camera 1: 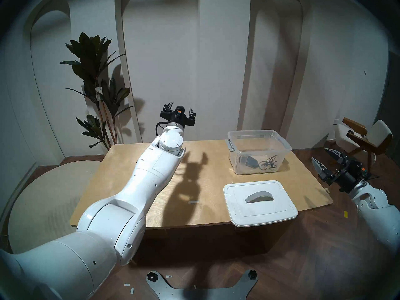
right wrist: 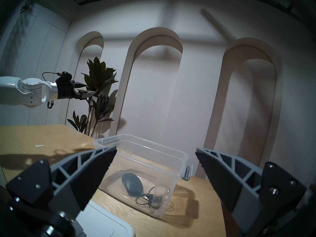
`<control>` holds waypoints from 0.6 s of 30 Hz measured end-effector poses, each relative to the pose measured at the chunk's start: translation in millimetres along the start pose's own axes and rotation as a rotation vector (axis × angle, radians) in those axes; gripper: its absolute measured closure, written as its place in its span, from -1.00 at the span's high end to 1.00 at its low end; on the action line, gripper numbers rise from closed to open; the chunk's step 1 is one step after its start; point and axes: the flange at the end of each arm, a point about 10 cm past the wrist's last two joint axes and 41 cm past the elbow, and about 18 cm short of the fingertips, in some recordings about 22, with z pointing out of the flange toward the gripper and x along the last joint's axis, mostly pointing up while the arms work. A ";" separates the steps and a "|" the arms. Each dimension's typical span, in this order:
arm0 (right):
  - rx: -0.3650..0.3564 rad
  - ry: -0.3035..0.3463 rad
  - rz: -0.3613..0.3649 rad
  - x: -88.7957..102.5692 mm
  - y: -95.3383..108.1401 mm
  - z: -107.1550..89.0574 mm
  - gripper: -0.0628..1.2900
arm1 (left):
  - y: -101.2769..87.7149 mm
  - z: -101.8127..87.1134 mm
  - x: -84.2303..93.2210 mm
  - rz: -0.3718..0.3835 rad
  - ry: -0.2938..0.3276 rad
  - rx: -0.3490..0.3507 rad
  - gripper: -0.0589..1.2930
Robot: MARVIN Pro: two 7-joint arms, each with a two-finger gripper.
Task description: Open a storage container and put mouse inside
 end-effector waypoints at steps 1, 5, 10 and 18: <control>0.000 0.000 0.000 0.0 0.0 0.0 0.94 | -0.3 -1.5 -0.2 0.000 0.003 -0.002 0.95; 0.000 0.000 0.000 0.0 0.0 0.0 0.94 | -2.4 -10.5 -1.9 -0.003 0.022 -0.012 0.95; 0.000 0.000 0.000 0.0 0.1 0.1 0.94 | -4.9 -23.3 -4.9 -0.006 0.040 -0.029 0.95; 0.000 0.001 0.000 0.1 0.3 0.2 0.94 | -17.0 -45.6 -11.9 -0.031 0.050 -0.051 0.95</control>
